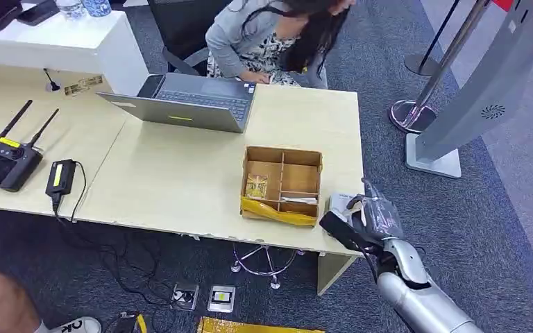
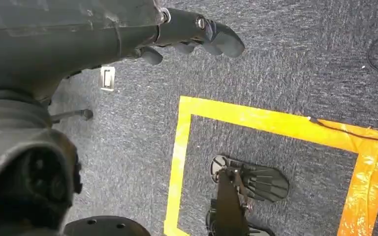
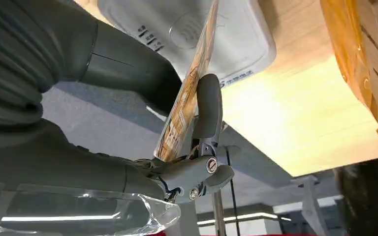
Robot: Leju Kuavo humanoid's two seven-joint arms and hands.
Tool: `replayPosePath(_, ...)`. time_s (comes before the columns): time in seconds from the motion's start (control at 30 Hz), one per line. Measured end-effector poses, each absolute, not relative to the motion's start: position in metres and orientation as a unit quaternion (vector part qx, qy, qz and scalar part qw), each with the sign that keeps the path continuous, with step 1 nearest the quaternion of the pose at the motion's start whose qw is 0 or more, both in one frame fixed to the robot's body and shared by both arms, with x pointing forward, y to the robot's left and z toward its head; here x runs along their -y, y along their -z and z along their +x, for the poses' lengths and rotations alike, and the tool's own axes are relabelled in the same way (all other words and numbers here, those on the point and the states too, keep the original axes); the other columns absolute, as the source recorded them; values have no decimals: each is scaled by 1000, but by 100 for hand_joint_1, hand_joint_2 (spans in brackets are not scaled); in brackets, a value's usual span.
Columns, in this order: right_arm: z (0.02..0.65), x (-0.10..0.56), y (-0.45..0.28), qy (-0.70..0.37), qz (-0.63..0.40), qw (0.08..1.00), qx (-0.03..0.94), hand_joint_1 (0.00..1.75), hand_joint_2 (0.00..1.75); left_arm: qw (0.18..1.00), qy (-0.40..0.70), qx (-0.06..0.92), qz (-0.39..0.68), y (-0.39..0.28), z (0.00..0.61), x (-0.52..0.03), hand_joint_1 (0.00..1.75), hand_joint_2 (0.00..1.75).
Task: Pass the card to the sensor for recognition and then transmit it.
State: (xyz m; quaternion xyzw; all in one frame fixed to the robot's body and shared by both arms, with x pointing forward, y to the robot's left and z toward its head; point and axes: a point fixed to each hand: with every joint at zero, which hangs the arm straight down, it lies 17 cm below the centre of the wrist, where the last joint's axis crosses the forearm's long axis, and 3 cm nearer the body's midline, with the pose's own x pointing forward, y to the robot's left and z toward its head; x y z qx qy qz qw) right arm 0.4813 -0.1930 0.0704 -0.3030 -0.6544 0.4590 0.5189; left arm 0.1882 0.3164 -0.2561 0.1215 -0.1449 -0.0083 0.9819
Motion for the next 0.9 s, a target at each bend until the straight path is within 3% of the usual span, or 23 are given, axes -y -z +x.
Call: replayPosePath(0.9,501,212,-65,-430,-301,556,644,175,175,982,12,145,121,256,189,-316,0,0)
